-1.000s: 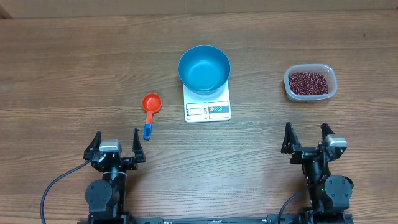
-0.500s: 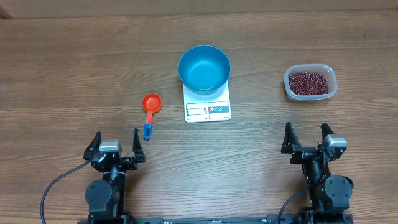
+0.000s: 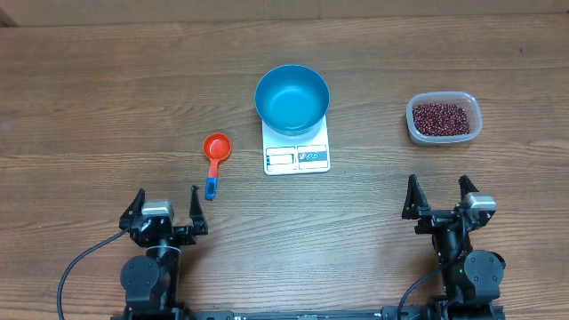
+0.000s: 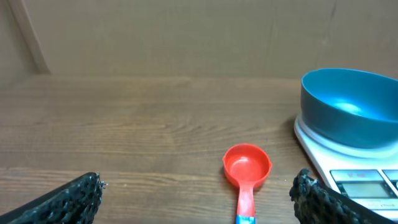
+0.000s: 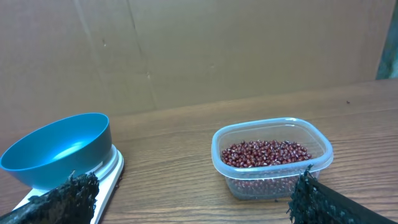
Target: Scoop item into bowl and weigh 150g on scale
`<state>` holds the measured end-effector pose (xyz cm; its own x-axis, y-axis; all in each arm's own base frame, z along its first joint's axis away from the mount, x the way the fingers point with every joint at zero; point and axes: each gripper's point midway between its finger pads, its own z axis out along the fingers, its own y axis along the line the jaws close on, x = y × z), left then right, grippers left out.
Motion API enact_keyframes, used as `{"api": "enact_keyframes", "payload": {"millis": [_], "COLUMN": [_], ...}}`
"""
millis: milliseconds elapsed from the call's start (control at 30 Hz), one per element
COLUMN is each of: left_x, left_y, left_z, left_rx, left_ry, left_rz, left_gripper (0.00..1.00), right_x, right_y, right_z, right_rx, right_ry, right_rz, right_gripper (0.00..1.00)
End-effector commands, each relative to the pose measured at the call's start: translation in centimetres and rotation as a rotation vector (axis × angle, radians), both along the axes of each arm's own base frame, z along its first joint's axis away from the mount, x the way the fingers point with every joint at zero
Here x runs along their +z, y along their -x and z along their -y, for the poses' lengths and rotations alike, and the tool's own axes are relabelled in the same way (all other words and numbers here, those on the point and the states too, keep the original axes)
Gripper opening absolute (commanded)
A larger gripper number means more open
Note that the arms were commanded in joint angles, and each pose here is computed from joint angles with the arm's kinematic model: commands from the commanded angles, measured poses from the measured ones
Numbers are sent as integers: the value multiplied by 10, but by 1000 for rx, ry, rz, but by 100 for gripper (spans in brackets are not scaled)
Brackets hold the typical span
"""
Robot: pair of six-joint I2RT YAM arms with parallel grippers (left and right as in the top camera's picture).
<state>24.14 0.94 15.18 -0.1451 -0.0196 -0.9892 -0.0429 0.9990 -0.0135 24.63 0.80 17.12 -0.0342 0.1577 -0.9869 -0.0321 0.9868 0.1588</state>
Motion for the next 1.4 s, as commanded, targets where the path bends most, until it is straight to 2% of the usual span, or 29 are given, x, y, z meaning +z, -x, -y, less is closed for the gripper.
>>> {"api": "enact_keyframes", "payload": {"millis": [0, 300, 1367], "left_x": [21, 42, 45], "left_y": [5, 9, -39], "left_z": [-1, -2, -3], "left_rx": [5, 6, -2], "left_ry": [-23, -23, -8], "left_rz": [24, 16, -366], "left_gripper": [99, 99, 99], "right_x": [-2, -2, -2], "right_y": [0, 0, 0], "right_z": [-2, -2, -2], "right_rx": [7, 7, 7], "right_ry": [5, 5, 5], "right_rz": [5, 5, 5], "right_gripper": [100, 100, 100]}}
